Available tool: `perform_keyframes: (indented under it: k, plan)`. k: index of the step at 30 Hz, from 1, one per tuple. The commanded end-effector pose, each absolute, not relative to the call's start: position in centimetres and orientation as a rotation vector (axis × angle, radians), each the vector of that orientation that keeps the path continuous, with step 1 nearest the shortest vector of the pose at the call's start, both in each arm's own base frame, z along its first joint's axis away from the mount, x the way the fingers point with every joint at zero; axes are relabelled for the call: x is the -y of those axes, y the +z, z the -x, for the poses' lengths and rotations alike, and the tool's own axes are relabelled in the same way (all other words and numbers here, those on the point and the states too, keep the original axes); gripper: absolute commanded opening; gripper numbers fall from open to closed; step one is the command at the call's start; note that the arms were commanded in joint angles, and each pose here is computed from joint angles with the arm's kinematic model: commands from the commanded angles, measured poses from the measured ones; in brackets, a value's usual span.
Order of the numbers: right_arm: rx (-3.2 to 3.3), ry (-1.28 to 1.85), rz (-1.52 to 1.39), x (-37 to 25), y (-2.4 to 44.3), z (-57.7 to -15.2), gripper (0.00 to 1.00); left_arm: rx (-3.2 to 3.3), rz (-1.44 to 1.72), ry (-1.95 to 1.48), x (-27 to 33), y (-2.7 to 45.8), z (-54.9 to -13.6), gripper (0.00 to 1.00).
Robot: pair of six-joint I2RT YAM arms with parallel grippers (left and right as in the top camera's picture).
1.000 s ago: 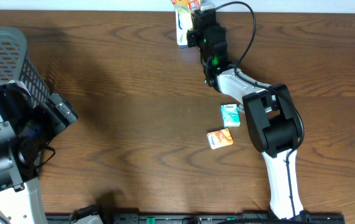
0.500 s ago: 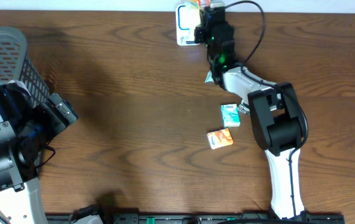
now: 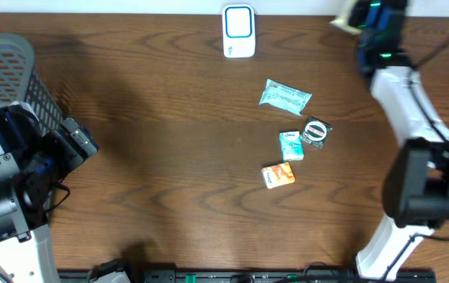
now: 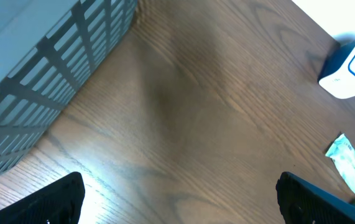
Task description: Scan the item barcode
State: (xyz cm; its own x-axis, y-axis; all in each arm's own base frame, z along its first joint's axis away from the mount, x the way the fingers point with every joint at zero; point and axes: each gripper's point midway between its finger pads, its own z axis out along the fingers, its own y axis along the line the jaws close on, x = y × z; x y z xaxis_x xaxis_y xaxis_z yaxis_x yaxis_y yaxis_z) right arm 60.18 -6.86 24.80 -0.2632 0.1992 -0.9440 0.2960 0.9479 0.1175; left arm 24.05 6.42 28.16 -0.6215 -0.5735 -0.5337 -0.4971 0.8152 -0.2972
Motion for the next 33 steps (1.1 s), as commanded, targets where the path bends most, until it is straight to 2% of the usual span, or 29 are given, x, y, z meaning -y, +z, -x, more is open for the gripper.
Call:
perform_keyframes:
  k: [1,5,6,7,8,9,12,15,19,24,29,33]
  plan:
    - [-1.957,-0.3,-0.436,15.4,22.8,-57.1,0.01,-2.35,0.783,-0.167,-6.4,28.7,-24.1,0.98]
    - [-2.101,-0.451,-0.473,22.7,19.3,-53.4,0.02,-2.35,0.783,-0.167,-6.4,28.7,-24.1,0.98]
    - [-2.123,-0.476,-0.487,24.1,18.8,-52.6,0.11,-2.351,0.783,-0.167,-6.4,28.7,-24.1,0.98]
    - [-2.147,-0.499,-0.521,25.9,17.9,-51.5,0.45,-2.35,0.783,-0.167,-6.4,28.7,-24.1,0.98]
    - [-2.161,-0.51,-0.552,27.2,17.4,-50.6,0.69,-2.35,0.783,-0.167,-6.4,28.7,-24.1,0.98]
    - [-2.176,-0.513,-0.579,28.1,16.9,-49.9,0.99,-2.35,0.783,-0.167,-6.4,28.7,-24.1,0.98]
    - [-2.248,-0.459,-0.617,29.5,14.9,-48.1,0.99,-2.35,0.783,-0.167,-6.4,28.7,-24.1,0.98]
    - [-2.321,-0.246,-0.574,27.7,13.2,-47.8,1.0,-2.35,0.783,-0.167,-6.4,28.7,-24.1,0.98]
    - [-2.344,0.096,-0.471,22.7,12.7,-48.9,0.99,-2.35,0.783,-0.167,-6.4,28.7,-24.1,0.98]
    - [-2.361,0.575,-0.478,14.8,12.9,-49.1,0.99,-2.35,0.783,-0.167,-6.4,28.7,-24.1,0.98]
    - [-2.505,0.738,-0.479,8.5,11.4,-47.5,0.99,-2.35,0.783,-0.167,-6.4,28.7,-24.1,0.97]
    - [-2.601,0.806,-0.347,1.9,9.9,-47.0,0.99,-2.35,0.783,-0.167,-6.4,28.7,-24.1,0.98]
